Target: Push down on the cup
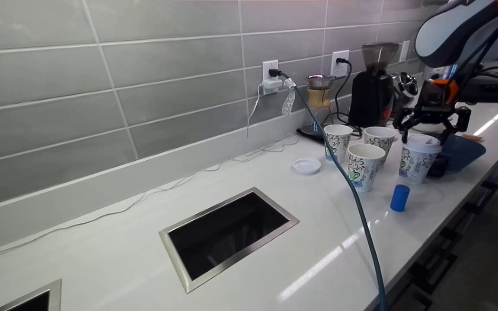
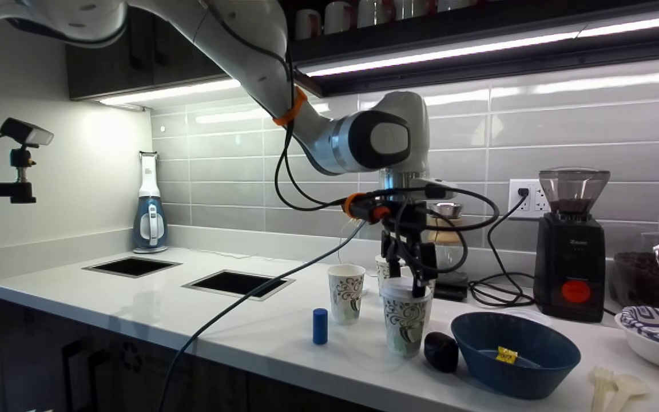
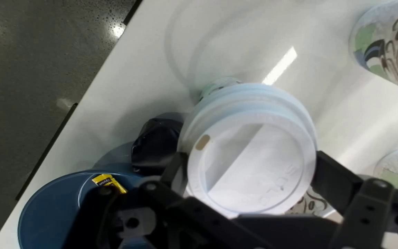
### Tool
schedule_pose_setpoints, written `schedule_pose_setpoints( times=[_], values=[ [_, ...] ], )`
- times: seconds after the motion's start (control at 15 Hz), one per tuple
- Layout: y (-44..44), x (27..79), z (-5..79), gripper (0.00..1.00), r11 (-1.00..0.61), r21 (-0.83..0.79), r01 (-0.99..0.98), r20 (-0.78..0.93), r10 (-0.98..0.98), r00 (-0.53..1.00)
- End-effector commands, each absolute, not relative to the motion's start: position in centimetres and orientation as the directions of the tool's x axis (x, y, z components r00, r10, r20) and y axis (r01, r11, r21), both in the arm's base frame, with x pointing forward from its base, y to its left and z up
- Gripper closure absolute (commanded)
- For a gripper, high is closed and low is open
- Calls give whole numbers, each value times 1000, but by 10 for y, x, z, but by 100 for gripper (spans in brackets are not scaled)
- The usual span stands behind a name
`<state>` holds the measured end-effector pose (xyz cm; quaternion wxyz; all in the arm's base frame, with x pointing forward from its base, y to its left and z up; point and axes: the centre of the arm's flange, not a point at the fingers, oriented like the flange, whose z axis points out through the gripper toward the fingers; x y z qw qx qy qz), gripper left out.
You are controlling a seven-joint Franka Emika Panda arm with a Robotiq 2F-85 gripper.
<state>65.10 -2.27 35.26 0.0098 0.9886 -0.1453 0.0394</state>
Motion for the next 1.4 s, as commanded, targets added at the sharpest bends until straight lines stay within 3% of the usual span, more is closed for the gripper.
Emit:
schedule_pose_setpoints(
  times=[0.0, 0.27, 1.33],
  values=[
    [-18, 656, 333, 8, -956, 22, -292, 49, -291, 956],
    [-18, 655, 336, 0, -956, 23, -293, 52, -292, 955],
    [-14, 650, 362, 0, -957, 11, -289, 74, -287, 955]
  ],
)
